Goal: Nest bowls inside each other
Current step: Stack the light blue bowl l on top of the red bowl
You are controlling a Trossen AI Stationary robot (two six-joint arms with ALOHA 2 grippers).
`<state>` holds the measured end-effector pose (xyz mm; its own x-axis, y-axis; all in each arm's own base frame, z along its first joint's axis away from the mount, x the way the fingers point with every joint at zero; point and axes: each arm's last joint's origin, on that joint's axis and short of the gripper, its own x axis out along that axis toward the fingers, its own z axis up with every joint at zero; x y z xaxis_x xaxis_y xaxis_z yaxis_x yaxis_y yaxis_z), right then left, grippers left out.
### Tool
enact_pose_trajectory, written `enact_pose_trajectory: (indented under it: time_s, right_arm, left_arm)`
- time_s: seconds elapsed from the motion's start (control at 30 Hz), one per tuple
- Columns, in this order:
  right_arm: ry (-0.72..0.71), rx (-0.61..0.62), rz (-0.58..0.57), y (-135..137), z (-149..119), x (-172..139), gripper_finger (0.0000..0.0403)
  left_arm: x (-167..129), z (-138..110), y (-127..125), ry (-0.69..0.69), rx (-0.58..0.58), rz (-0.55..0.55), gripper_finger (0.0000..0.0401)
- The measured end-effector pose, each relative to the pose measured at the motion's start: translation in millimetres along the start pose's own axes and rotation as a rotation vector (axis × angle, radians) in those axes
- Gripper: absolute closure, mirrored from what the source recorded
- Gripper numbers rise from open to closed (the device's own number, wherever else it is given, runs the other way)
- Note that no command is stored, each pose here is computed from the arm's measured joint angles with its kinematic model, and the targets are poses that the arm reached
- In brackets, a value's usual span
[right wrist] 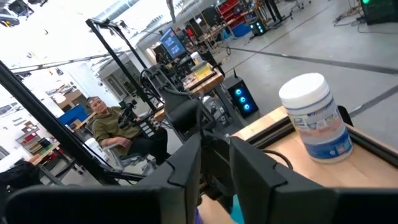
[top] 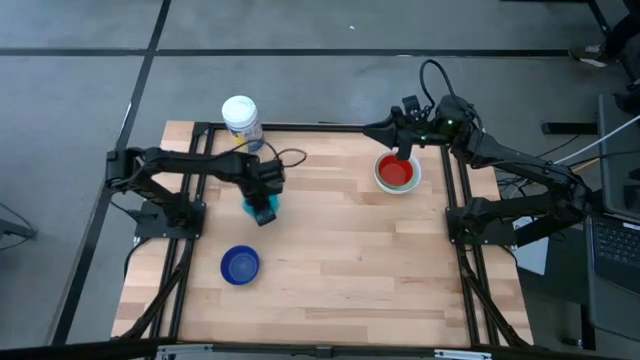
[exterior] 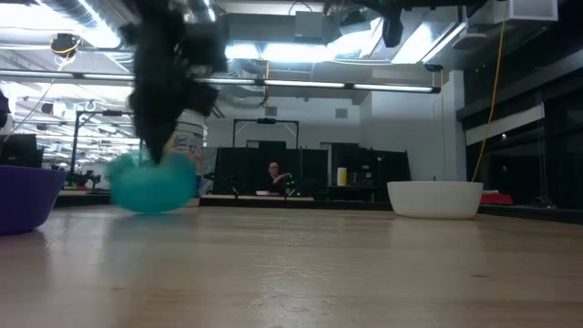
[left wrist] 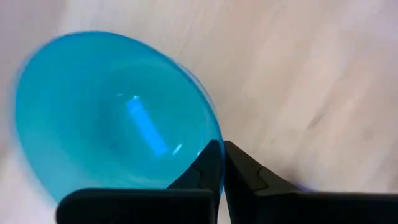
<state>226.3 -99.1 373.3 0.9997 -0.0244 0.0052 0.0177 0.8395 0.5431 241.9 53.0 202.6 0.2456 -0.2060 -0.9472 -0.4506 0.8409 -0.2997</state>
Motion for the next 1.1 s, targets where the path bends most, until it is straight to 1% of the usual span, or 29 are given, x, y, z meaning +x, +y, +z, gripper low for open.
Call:
enact_pose_trajectory:
  time_s: [0.13, 0.23, 0.33, 0.4, 0.47, 0.6, 0.67, 0.7, 0.73, 0.8, 0.87, 0.93, 0.97, 1.03, 1.1]
  right_arm:
    - [-0.022, -0.012, 0.014, 1.5, 2.3, 0.0, 0.0309]
    - [-0.028, -0.016, 0.025, 2.6, 3.0, 0.1, 0.0297]
    - [-0.04, -0.026, 0.052, 6.7, 3.4, 1.2, 0.0285]
    - [-0.053, -0.037, 0.076, 10.6, 3.7, 2.1, 0.0278]
    - [-0.08, -0.074, 0.118, 16.1, 5.5, 2.9, 0.0272]
    - [-0.23, -0.183, 0.265, 35.7, 18.0, -1.4, 0.0266]
    - [-0.267, -0.187, 0.289, 43.6, 24.2, -8.1, 0.0268]
    - [-0.255, -0.174, 0.267, 45.3, 25.8, -12.1, 0.027]
    - [-0.226, -0.16, 0.21, 44.6, 25.6, -16.1, 0.0272]
    - [-0.131, -0.158, 0.042, 38.4, 19.8, -24.6, 0.0277]
    - [-0.025, -0.151, -0.133, 30.2, 9.9, -34.0, 0.0281]
    - [0.087, -0.177, -0.245, 23.7, -0.8, -42.4, 0.0281]
    - [0.142, -0.197, -0.267, 21.3, -5.3, -44.7, 0.028]
    - [0.243, -0.208, -0.262, 17.7, -13.3, -46.5, 0.0276]
    - [0.289, -0.215, -0.199, 17.4, -16.1, -44.4, 0.027]
  left_arm:
    - [-43.9, 32.3, -14.0, -0.146, 0.085, -0.004, 0.0399]
    - [-73.3, 53.7, -14.5, -0.169, 0.141, 0.053, 0.0399]
    - [-95.6, 79.5, -11.6, -0.175, 0.219, 0.094, 0.0399]
    - [-104.1, 99.3, -7.4, -0.178, 0.265, 0.129, 0.0399]
    - [-108.0, 120.8, -2.9, -0.191, 0.31, 0.15, 0.0399]
    - [-108.8, 157.7, 7.1, -0.211, 0.357, 0.16, 0.0399]
    - [-108.6, 170.7, 9.6, -0.202, 0.375, 0.163, 0.0399]
    - [-109.5, 175.5, 9.8, -0.197, 0.386, 0.164, 0.0399]
    - [-110.7, 179.2, 9.6, -0.189, 0.395, 0.164, 0.0399]
    - [-116.6, 184.0, 7.0, -0.193, 0.418, 0.163, 0.0399]
    - [-123.8, 187.4, -0.2, -0.226, 0.449, 0.157, 0.0399]
    - [-131.0, 188.0, -7.7, -0.264, 0.493, 0.091, 0.0399]
    - [-133.9, 188.2, -12.2, -0.285, 0.523, 0.034, 0.0399]
    - [-137.9, 187.7, -21.5, -0.319, 0.577, -0.122, 0.0399]
    - [-140.6, 185.3, -30.4, -0.336, 0.624, -0.338, 0.0399]
